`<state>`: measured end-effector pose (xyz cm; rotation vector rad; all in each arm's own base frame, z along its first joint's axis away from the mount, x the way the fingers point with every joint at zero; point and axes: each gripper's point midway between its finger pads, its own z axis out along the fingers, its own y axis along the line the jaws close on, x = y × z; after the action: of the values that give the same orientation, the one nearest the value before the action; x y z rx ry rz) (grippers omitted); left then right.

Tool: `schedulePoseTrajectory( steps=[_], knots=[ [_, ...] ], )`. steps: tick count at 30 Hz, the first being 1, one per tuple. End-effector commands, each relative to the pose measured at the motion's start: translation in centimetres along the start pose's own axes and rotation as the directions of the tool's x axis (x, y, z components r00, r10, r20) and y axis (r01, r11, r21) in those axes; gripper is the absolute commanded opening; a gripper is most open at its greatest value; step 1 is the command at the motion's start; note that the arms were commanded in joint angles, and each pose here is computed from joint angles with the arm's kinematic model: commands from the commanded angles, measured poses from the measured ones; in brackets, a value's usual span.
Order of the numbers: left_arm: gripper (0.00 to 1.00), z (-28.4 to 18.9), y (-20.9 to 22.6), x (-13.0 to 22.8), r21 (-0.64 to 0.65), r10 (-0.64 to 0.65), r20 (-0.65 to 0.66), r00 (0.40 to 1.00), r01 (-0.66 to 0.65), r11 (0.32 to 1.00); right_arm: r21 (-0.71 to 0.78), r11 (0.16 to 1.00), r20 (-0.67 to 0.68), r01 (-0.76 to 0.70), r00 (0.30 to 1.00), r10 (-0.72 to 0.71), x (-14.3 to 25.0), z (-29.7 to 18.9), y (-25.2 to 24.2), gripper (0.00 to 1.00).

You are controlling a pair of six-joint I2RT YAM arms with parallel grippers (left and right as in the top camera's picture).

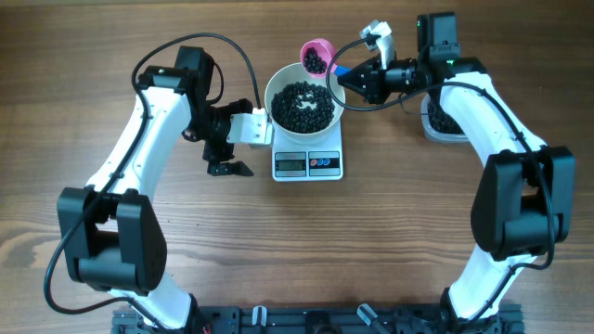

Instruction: Scoop item into bowl and weigh 150g on scale

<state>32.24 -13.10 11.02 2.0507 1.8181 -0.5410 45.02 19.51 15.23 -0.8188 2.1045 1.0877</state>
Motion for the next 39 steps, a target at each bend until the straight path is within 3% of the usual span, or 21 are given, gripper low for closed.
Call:
schedulePoseTrajectory(
  steps=[1, 19, 32, 39],
  knots=[
    [1.00, 0.2, -0.2, 0.0, 0.008, -0.003, 0.001, 1.000, 0.003, 1.000, 0.021, 0.999, -0.012, 0.028, 1.000, -0.028, 0.2, 0.4, -0.4, 0.04],
    [1.00, 0.2, -0.2, 0.0, 0.008, -0.003, 0.001, 1.000, 0.003, 1.000, 0.106, 0.994, -0.062, -0.005, 0.998, 0.012, 1.0, 1.4, -1.0, 0.04],
    [1.00, 0.2, -0.2, 0.0, 0.008, -0.003, 0.001, 1.000, 0.003, 1.000, 0.290, 0.927, -0.254, 0.239, 0.953, -0.166, 3.1, 2.2, -3.3, 0.04],
    [1.00, 0.2, -0.2, 0.0, 0.008, -0.003, 0.001, 1.000, 0.003, 1.000, 0.277, 0.931, -0.253, 0.239, 0.953, -0.169, 3.1, 2.4, -3.0, 0.04]
  ],
)
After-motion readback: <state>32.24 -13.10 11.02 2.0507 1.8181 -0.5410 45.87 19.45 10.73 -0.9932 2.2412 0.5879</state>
